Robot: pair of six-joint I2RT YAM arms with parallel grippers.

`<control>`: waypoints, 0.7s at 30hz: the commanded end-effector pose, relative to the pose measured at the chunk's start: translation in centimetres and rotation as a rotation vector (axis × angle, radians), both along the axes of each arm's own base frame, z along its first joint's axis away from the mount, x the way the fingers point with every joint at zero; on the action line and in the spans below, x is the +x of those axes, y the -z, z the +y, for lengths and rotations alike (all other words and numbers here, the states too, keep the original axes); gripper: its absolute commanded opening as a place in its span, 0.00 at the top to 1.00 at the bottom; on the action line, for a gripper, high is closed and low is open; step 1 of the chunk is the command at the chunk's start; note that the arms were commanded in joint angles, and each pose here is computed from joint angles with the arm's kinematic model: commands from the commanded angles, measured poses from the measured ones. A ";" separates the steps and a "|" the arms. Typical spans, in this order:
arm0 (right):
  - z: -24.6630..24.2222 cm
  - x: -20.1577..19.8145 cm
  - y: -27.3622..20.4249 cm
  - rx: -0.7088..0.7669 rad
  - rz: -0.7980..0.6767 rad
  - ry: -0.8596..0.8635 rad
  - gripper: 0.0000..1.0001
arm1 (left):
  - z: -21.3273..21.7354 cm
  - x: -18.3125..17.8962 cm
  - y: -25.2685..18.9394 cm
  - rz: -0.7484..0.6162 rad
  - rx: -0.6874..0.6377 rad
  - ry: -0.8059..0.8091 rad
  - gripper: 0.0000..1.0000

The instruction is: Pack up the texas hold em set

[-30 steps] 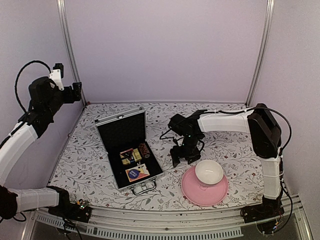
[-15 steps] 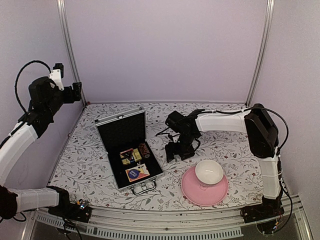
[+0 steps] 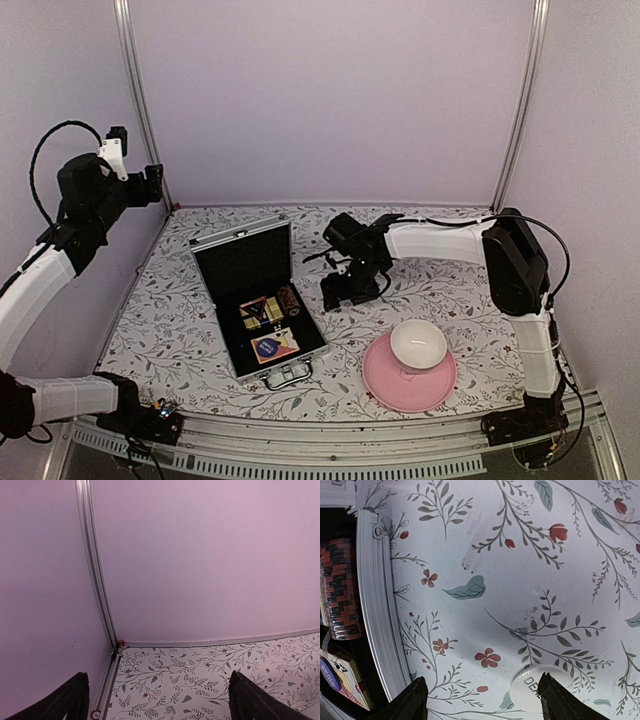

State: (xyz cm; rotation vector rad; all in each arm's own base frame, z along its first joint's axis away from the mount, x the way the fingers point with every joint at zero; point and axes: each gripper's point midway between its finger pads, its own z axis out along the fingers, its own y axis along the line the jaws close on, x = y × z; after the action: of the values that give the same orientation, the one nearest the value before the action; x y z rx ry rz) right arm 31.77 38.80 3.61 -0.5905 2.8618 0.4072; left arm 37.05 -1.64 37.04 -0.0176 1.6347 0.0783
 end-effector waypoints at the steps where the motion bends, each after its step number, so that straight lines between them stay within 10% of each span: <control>1: -0.6 1.7 -4.7 0.004 -0.130 -0.014 0.22 | -0.3 0.2 0.1 -0.010 0.010 0.003 0.03; 21: -4.7 -0.1 0.7 -0.208 -0.030 0.049 0.21 | -0.3 0.2 0.3 -0.006 0.008 0.007 0.03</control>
State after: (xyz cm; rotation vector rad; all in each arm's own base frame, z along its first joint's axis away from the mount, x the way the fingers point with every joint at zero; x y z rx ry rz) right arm 31.61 35.10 4.43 -0.5603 2.8683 0.1802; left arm 37.17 -1.70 36.89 -0.0158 1.6388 0.0783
